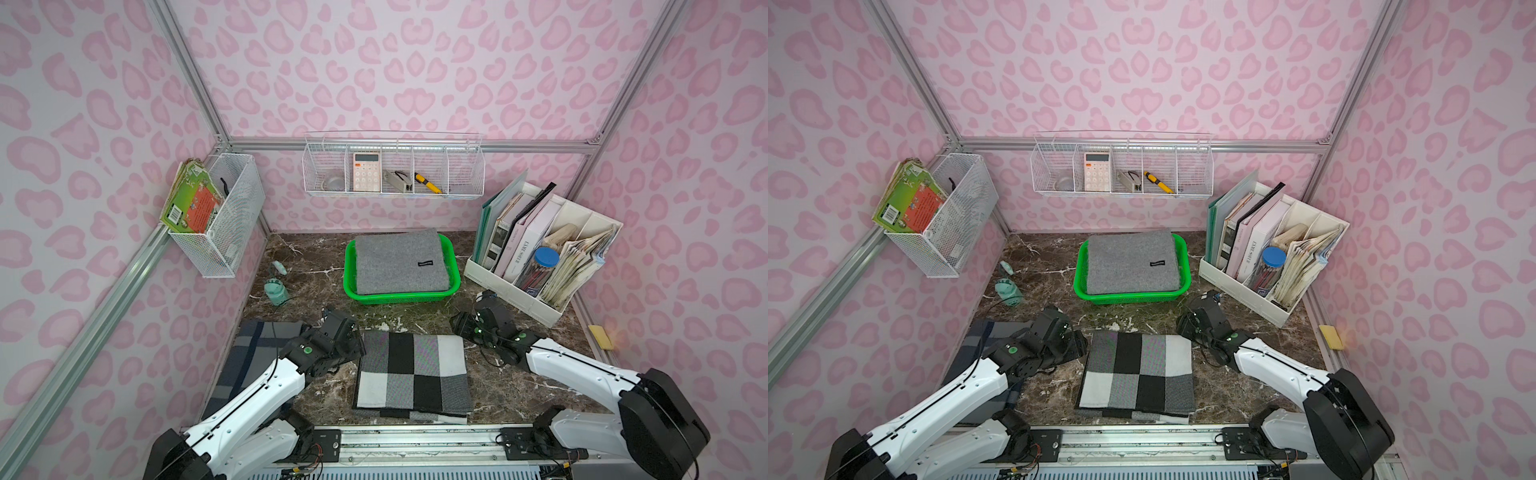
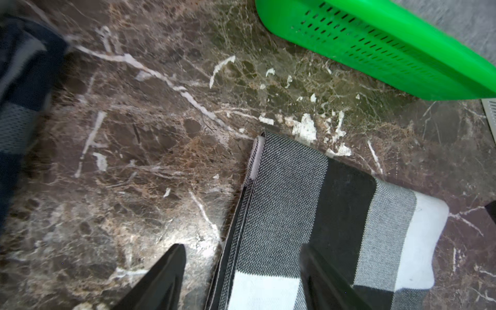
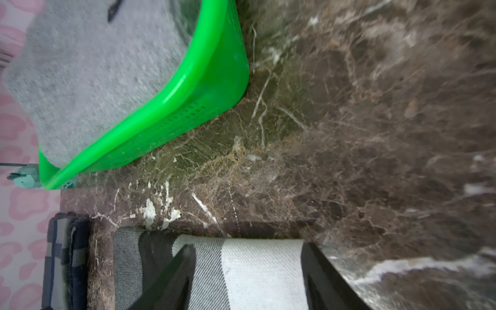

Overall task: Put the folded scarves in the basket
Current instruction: Pick up the scarf at the center of the board.

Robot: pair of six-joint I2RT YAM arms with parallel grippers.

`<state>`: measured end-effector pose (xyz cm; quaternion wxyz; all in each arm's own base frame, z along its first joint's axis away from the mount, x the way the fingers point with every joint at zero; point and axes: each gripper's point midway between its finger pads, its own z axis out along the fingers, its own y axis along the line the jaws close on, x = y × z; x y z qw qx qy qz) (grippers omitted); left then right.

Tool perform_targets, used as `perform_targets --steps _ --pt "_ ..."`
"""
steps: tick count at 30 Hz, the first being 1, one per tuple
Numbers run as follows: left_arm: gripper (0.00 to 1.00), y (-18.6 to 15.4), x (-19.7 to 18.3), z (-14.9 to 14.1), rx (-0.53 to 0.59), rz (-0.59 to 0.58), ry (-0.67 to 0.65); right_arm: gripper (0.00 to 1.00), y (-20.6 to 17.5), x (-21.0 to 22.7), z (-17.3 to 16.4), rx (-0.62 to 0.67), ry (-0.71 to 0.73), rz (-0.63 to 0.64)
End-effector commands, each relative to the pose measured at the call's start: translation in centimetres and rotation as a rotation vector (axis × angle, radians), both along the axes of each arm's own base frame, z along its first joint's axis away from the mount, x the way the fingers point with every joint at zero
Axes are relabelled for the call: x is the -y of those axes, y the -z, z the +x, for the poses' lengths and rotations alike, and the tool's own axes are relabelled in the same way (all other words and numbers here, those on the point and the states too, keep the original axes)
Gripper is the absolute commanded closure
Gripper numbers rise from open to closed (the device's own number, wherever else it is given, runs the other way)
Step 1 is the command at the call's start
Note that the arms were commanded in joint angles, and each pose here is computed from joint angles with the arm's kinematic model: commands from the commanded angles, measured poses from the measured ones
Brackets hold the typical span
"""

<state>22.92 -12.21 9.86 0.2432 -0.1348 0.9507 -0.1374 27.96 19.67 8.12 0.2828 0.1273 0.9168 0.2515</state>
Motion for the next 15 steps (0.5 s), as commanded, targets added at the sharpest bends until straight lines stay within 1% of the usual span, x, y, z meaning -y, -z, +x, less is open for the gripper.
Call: perform_targets --steps 1,4,9,15 --pt "0.28 0.1 1.7 0.8 -0.003 -0.057 0.031 0.35 1.4 0.0 -1.0 -0.058 -0.027 -0.008" --pt "0.28 1.2 1.9 1.1 -0.036 -0.046 0.019 0.35 2.3 0.4 -1.7 -0.076 -0.019 -0.007" --pt "0.29 3.2 2.9 1.1 -0.110 -0.070 0.032 0.35 3.5 1.2 -2.7 -0.100 -0.006 -0.015" --pt "0.29 4.6 3.3 1.2 -0.155 -0.072 0.030 0.35 4.6 1.4 -3.6 -0.132 -0.008 -0.014"
